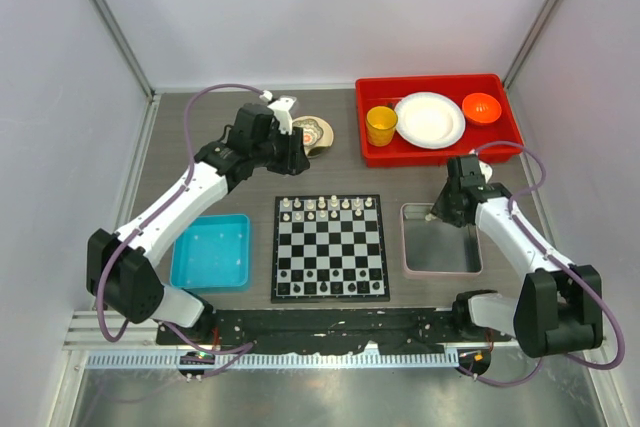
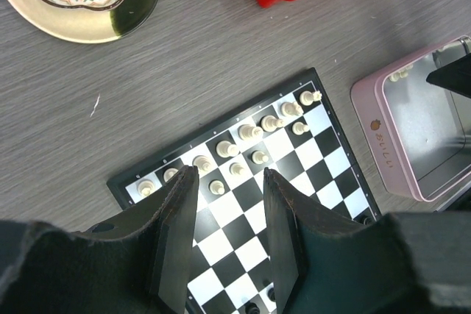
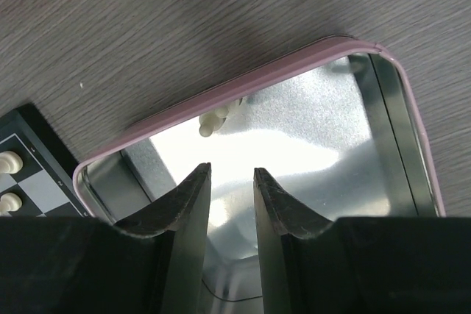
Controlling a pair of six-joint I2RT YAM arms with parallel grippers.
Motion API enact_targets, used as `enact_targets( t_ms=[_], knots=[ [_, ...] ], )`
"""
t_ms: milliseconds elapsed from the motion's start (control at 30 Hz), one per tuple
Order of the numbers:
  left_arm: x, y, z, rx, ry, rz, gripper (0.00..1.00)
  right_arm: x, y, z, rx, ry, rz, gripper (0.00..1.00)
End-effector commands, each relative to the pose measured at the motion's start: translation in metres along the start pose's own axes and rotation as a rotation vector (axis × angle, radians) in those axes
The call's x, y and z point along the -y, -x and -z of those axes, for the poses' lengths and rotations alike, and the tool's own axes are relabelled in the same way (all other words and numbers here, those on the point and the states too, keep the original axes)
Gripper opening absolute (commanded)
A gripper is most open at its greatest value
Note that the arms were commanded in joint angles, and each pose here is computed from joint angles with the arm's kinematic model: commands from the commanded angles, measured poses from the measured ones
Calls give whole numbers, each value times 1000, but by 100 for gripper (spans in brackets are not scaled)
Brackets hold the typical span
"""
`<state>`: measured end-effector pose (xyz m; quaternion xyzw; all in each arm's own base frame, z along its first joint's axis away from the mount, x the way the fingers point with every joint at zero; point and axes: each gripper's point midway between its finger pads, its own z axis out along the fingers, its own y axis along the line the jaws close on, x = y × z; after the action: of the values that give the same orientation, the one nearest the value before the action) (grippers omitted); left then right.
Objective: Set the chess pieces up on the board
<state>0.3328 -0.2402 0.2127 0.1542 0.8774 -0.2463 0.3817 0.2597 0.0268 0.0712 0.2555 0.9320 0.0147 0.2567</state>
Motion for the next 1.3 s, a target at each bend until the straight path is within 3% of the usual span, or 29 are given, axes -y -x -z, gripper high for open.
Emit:
enact_targets(
  t_ms=[0,1000,1267],
  knots=[
    [1,17,8,65,0,-19,44,-13,6,-5,16,71,-1,35],
    [5,16,20,62,-11,-12,44,-11,3,-40,24,45,-28,30],
    [-5,4,21,58,26,-22,45,-12,1,-42,21,52,-25,20]
  ],
)
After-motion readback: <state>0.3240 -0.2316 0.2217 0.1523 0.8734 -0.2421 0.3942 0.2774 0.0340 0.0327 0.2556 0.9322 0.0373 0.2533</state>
